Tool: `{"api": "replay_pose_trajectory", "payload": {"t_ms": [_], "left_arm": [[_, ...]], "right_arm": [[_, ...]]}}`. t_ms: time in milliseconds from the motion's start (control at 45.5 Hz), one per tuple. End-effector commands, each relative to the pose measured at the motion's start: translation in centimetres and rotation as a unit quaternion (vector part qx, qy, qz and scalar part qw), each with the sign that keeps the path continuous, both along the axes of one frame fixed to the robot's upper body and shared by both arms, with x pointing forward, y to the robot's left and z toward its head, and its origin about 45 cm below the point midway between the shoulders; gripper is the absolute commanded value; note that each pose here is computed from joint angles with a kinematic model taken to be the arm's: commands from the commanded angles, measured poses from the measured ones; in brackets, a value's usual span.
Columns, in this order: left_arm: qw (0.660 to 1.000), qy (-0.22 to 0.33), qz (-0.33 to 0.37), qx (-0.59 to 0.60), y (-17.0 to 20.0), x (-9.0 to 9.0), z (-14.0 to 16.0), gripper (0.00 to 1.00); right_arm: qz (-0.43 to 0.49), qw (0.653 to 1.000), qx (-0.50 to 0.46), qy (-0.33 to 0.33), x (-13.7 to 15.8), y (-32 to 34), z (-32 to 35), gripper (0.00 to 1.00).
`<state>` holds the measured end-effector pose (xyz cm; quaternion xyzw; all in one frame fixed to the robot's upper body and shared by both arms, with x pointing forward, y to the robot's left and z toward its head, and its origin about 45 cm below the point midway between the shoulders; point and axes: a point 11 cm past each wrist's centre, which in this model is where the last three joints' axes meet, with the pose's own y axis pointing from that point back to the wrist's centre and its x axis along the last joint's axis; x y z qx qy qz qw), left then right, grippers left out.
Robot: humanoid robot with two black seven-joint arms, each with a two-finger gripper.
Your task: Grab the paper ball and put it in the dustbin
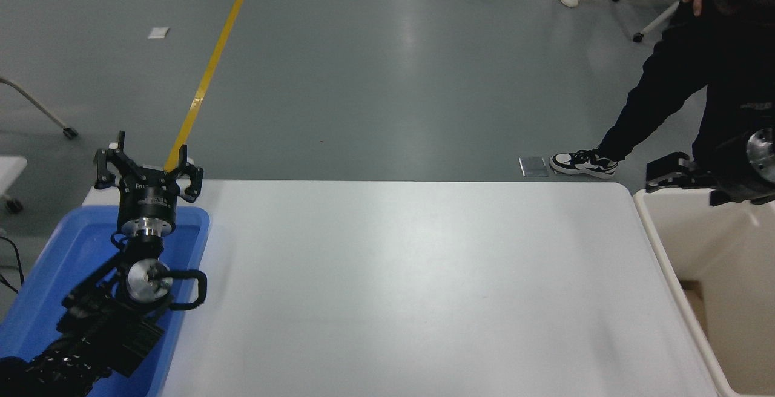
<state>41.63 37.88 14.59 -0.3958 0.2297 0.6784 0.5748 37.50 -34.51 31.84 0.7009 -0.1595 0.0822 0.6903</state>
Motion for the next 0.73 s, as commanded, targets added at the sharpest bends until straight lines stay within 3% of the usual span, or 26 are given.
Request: {"api": "replay_pose_trajectory", "payload": {"t_ms": [0,308,703], "left_arm": [[1.000,0.000,0.001,0.000,0.0,0.0,0.0,0.99],[1.000,0.000,0.003,-0.001,0.0,0.0,0.0,0.99],[1.000,0.000,0.002,-0.002,-0.1,0.0,-0.1,0.99]], "right_arm": [[0.080,0.995,-0.013,0.053,-1.7,8.9,2.1,1.00],[0.105,0.989,-0.012,0.106,-3.0,13.8,0.7,1.00],[0.088,0.987,-0.001,0.135,-4.1,14.5,-0.1,1.00]]}}
